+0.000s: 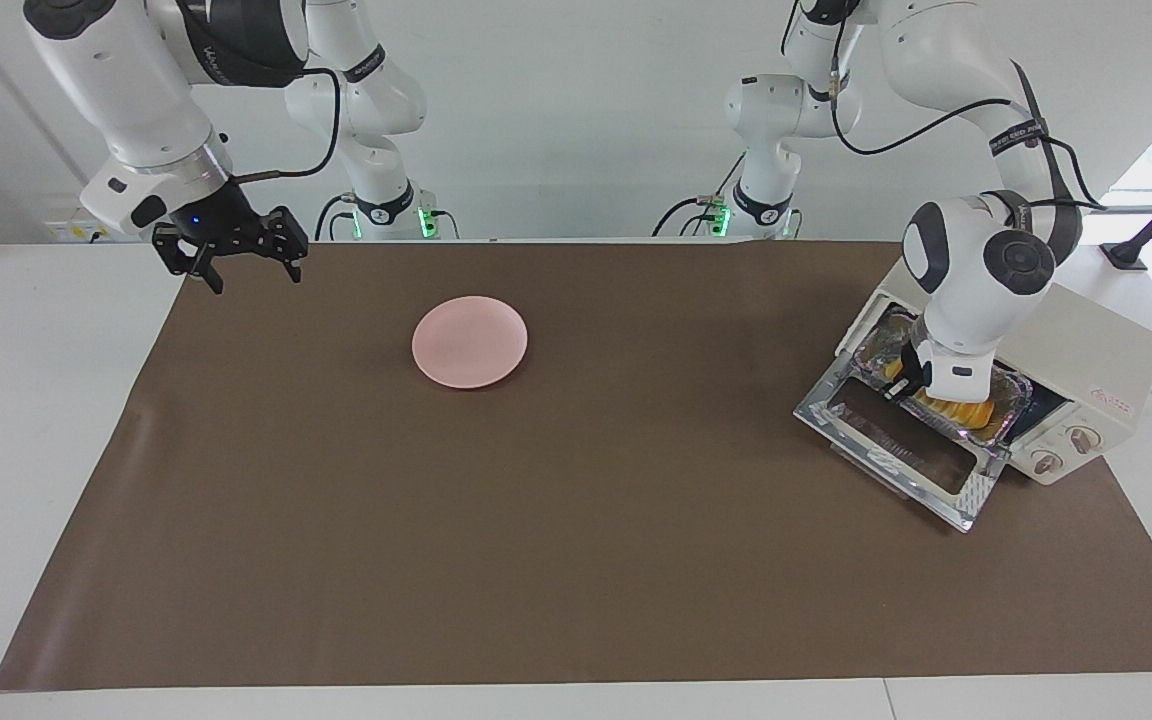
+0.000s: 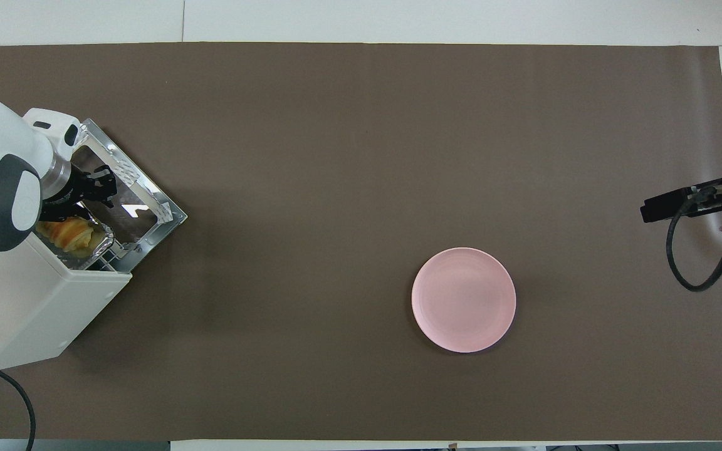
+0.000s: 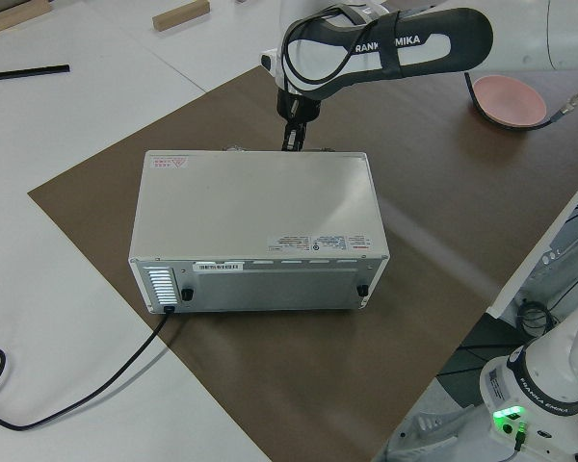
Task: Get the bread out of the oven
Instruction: 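Pull the foil tray out and set it on the table with the left gripper, then withdraw the left gripper to the oven while the right gripper reaches the tray, then grasp the edge of the foil tray with the right gripper, then drag the foil tray away from the oven with the right gripper, then grasp the orange bread slices in the tray with the right gripper, then lift the bread slices out of the foil tray with the right gripper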
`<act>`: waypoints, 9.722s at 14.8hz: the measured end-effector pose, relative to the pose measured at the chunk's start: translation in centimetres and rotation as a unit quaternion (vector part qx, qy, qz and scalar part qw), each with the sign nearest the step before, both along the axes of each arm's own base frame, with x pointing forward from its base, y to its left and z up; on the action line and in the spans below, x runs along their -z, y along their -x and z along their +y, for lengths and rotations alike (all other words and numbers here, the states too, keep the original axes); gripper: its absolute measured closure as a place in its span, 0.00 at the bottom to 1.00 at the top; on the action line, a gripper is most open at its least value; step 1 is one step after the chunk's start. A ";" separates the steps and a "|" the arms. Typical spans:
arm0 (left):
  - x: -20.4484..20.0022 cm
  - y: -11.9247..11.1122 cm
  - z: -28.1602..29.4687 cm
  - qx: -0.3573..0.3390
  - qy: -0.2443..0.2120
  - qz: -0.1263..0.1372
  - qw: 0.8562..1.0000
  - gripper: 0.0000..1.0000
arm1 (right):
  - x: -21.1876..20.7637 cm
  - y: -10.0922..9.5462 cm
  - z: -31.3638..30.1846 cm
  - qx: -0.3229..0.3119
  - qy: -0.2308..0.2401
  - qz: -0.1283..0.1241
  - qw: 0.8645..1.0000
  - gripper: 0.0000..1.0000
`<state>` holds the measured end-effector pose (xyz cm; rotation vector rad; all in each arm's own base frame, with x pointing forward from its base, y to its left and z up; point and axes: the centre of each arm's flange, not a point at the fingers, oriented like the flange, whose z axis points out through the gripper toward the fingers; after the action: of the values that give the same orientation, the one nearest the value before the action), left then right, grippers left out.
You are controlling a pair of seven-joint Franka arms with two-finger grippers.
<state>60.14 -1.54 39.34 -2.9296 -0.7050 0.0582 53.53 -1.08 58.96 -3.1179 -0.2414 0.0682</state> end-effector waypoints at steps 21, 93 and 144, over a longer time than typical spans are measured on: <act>3.9 7.8 -40.7 0.259 0.048 0.001 0.965 0.75 | 0.1 0.2 -2.0 0.018 0.000 0.004 1.000 0.00; -19.4 6.8 0.7 0.152 0.085 0.063 0.983 0.00 | 27.4 -15.6 11.2 0.075 -0.016 -0.041 0.996 0.98; -19.4 6.8 0.7 0.152 0.085 0.063 0.983 0.00 | 12.1 0.9 19.3 0.048 0.020 0.059 0.997 0.91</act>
<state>53.38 -0.86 58.72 -3.1246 -0.2408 0.2837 52.63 18.26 46.84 -3.1458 -0.0882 0.2576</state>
